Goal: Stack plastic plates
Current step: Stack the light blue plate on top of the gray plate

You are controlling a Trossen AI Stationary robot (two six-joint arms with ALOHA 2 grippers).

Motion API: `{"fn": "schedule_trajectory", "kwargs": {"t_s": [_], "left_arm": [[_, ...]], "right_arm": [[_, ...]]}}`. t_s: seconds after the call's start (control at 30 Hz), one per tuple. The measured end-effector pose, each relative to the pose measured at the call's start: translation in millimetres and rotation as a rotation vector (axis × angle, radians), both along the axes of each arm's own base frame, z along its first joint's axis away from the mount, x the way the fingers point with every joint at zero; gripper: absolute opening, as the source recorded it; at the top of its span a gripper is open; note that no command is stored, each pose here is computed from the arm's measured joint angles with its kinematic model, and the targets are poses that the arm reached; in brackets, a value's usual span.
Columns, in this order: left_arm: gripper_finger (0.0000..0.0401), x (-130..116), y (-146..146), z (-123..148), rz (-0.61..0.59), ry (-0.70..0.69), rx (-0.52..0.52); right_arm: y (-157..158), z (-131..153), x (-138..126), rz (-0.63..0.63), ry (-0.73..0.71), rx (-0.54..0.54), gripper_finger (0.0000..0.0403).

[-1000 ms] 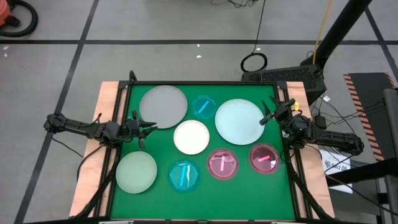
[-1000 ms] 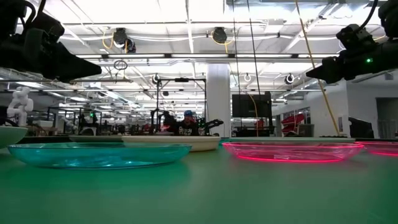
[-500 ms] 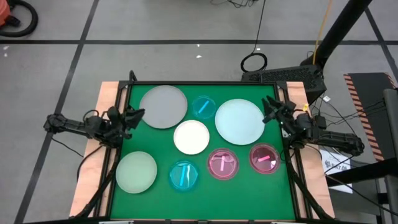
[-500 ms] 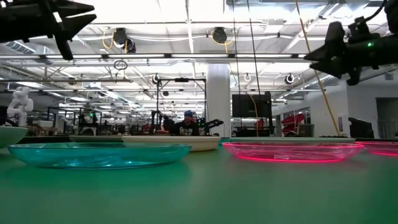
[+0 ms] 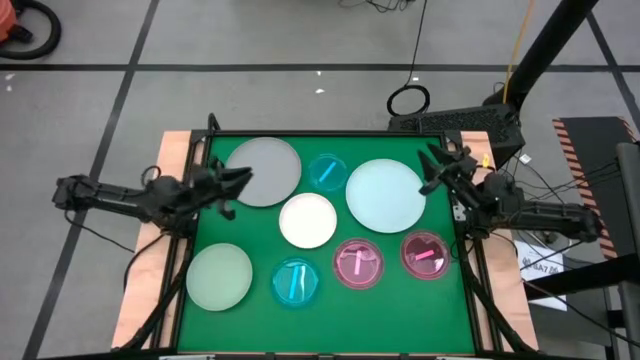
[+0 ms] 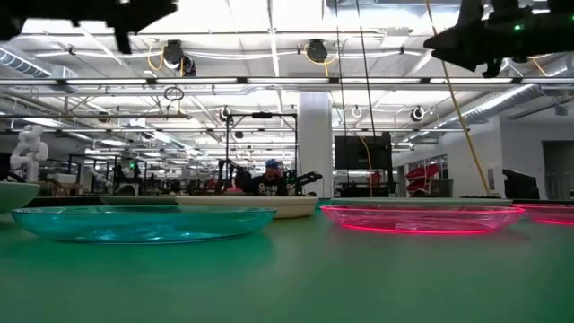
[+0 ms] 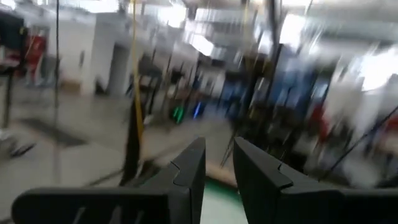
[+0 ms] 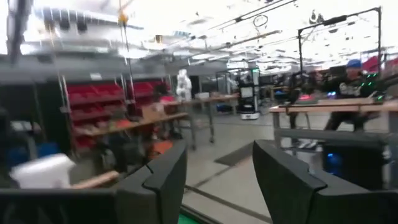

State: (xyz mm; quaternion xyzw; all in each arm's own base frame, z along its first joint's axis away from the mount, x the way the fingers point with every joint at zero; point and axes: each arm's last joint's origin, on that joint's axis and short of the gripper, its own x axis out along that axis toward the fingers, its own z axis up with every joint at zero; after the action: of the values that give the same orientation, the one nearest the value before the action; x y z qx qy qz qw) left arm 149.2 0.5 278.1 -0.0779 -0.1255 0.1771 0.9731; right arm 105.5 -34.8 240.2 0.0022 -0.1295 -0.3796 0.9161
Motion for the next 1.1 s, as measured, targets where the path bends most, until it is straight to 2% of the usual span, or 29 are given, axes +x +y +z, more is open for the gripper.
{"fn": "schedule_trajectory", "kwargs": {"t_s": [0.2, 0.4, 0.53, 0.7, 0.83, 1.1], "left_arm": [[0.0088, 35.3, 8.2, 29.3, 0.059, 0.411, -0.006], [0.0088, 54.9, 20.6, 34.6, 0.117, 0.713, 0.021], [0.0088, 61.7, 31.3, 28.5, 0.12, 0.895, -0.006], [0.0088, 76.0, 46.1, 16.6, 0.051, 0.986, -0.058], [0.0088, 89.6, 54.1, 4.4, -0.015, 1.029, -0.04], [0.0088, 127.9, 59.1, -8.1, -0.053, 0.913, 0.027]], "right_arm": [[-2.6, 25.8, 2.6, -0.099, -0.008, -0.004, 0.0176], [-3.1, 31.1, 4.2, -0.124, 0.043, -0.044, 0.0176], [-3.0, 32.2, 3.9, -0.137, 0.075, -0.081, 0.0176], [-3.0, 32.0, 4.1, -0.148, 0.118, -0.119, 0.0176], [-3.0, 32.1, 4.1, -0.151, 0.128, -0.128, 0.0176], [-2.9, 34.4, 3.1, -0.169, 0.146, -0.168, 0.0176]]}}
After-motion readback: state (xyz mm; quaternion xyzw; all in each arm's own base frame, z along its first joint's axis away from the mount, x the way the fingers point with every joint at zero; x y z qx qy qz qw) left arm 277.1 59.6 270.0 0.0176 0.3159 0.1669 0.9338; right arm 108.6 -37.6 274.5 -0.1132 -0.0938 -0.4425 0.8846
